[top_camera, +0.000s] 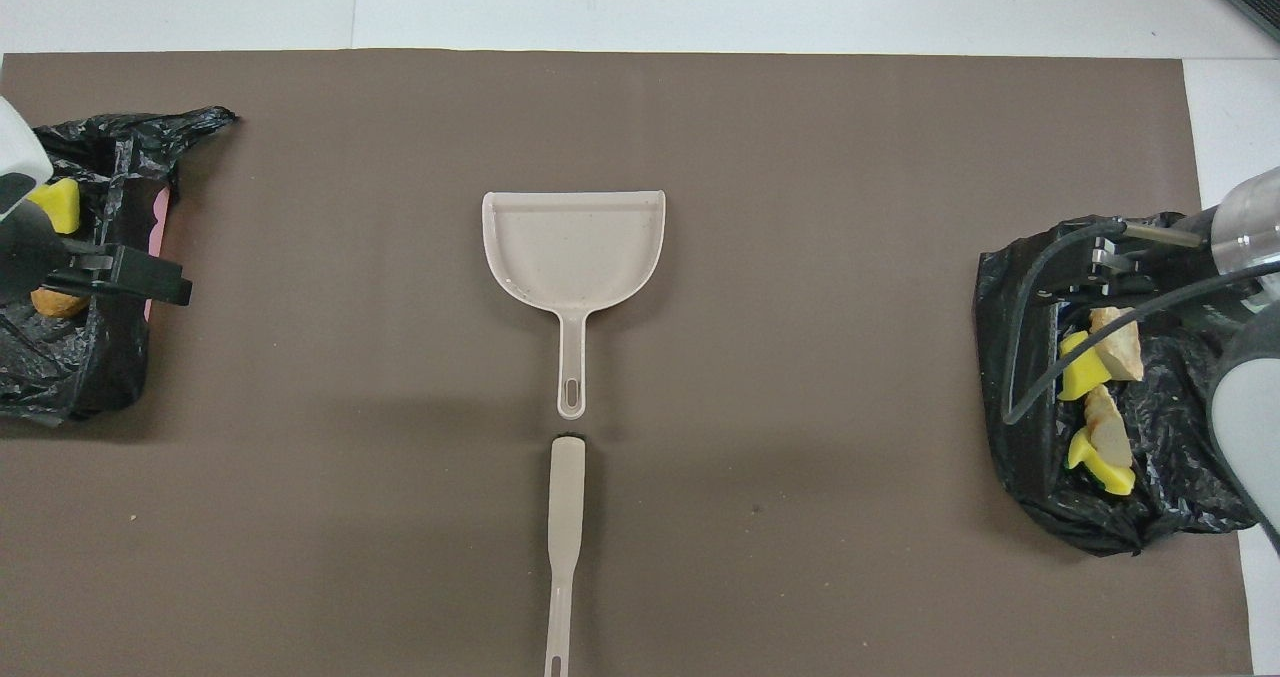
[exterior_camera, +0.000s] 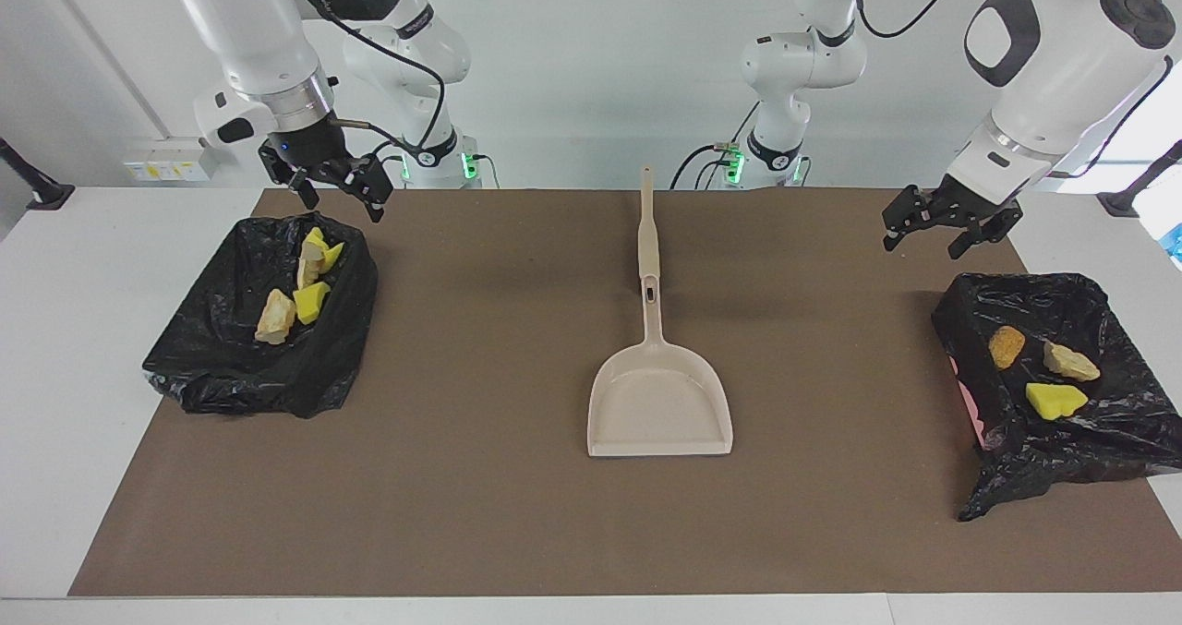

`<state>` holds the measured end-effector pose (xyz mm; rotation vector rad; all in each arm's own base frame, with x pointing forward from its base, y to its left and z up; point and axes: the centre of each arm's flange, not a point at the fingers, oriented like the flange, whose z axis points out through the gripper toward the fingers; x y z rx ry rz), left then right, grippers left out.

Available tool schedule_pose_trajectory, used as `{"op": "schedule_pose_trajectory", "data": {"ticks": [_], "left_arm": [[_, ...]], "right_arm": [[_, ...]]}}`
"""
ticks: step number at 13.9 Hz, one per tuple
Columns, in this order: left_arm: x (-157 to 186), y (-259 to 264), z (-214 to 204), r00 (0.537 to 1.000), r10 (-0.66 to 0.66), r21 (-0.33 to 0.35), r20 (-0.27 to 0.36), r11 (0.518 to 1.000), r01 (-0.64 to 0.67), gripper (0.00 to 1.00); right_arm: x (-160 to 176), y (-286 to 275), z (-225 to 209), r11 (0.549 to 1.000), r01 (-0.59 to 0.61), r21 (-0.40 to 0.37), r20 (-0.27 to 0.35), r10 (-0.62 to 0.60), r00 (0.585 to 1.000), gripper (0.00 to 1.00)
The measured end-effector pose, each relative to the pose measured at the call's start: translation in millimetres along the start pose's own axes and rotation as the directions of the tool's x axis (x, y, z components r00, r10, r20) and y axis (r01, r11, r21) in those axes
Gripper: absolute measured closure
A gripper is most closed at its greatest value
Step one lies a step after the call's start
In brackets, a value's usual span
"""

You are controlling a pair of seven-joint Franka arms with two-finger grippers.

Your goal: Sweep and dump trash in bin

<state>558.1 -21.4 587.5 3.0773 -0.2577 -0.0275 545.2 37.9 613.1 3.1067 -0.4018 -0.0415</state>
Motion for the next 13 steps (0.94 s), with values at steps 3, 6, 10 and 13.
{"op": "schedule_pose_trajectory", "data": {"ticks": [3, 6, 10, 13], "left_arm": [[-8, 4, -9, 1.000, 0.018, 0.021, -0.007, 1.000, -0.018, 0.00], [-11, 3, -12, 0.999, 0.047, 0.032, 0.012, 0.998, -0.048, 0.00], [-12, 3, -15, 0.999, 0.051, 0.031, 0.016, 0.998, -0.052, 0.00], [-12, 3, -15, 0.999, 0.050, 0.030, 0.018, 0.998, -0.051, 0.00]], "right_arm": [[0, 0, 0, 1.000, 0.000, 0.000, 0.000, 0.000, 1.000, 0.00], [0, 0, 0, 1.000, 0.000, 0.000, 0.000, 0.000, 1.000, 0.00], [0, 0, 0, 1.000, 0.000, 0.000, 0.000, 0.000, 1.000, 0.00], [0, 0, 0, 1.000, 0.000, 0.000, 0.000, 0.000, 1.000, 0.00]]}}
